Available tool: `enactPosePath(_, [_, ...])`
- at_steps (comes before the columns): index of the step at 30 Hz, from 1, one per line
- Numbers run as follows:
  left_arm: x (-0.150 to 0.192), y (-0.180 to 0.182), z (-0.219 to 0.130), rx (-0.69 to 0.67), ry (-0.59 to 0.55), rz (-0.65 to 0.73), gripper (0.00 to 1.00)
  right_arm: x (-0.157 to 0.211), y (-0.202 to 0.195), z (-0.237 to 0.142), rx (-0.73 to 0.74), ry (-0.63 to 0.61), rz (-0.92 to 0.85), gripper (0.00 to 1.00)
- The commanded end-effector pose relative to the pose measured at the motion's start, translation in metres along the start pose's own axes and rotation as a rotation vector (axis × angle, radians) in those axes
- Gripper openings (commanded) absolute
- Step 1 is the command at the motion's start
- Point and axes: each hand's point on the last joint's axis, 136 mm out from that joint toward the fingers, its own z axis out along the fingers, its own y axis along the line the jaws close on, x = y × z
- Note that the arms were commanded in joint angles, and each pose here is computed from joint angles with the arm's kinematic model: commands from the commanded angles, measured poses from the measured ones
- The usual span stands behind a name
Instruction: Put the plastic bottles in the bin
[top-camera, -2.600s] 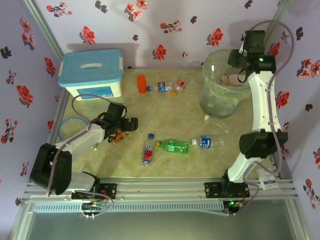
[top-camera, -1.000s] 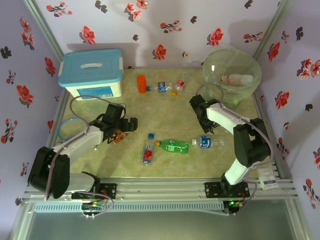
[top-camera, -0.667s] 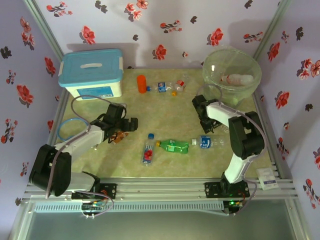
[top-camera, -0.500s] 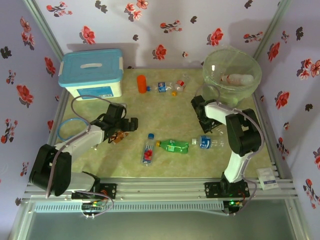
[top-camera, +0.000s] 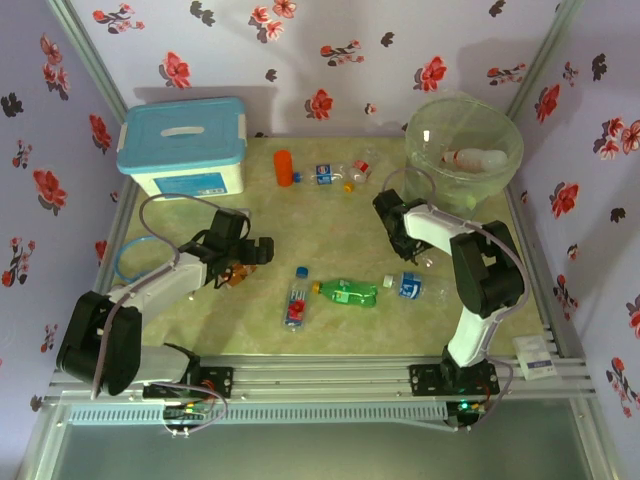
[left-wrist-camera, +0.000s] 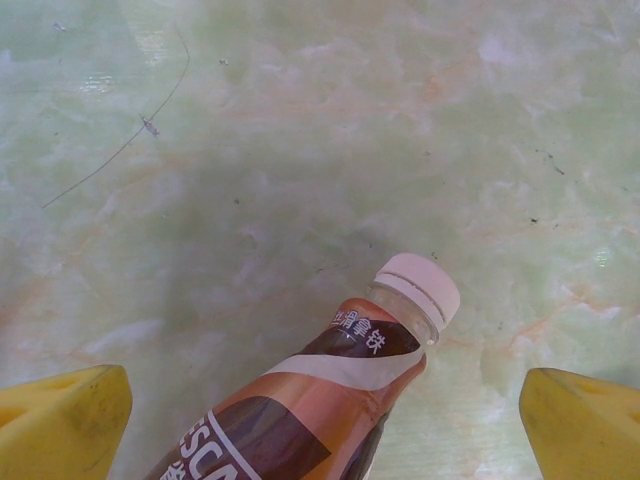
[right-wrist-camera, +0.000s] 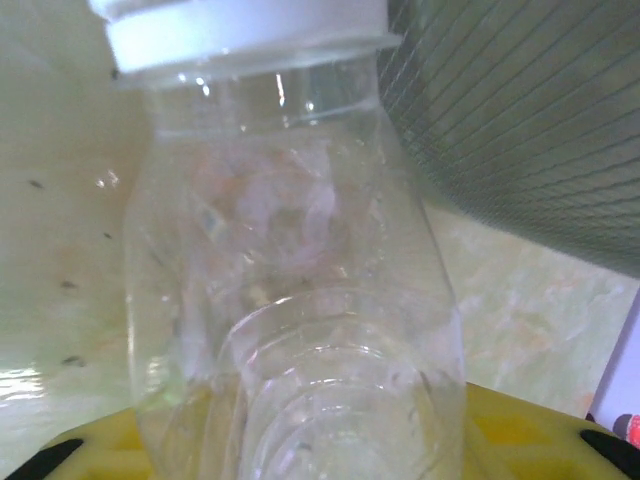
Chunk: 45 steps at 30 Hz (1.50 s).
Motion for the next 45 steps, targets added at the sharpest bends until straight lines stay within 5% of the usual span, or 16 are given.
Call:
enactPosePath(1, [-0.004, 0.003, -0.006, -0.004, -0.014, 0.011, 1.00, -0.032, -0.012, -0.041, -0.005, -0.114, 0.054, 0.45])
enactPosePath(14, [-0.010, 0.001, -0.005, -0.004, -0.015, 0.014, 1.00, -0.103, -0.033, -0.192, -0.206, -0.457, 0.105, 0.44])
enactPosePath(25, [-0.017, -0.001, -0.015, 0.002, -0.022, 0.025, 1.00, -0.131, -0.168, -0.269, -0.124, -0.740, 0.392, 0.40])
enactPosePath(34, [-0.011, 0.002, -0.017, -0.003, -0.025, 0.006, 1.00, -0.136, -0.262, -0.218, -0.095, -0.715, 0.641, 0.41])
enactPosePath(45, [-0.006, 0.004, -0.015, -0.012, -0.010, 0.007, 1.00, -0.182, -0.256, -0.146, -0.110, -0.636, 0.634, 0.38])
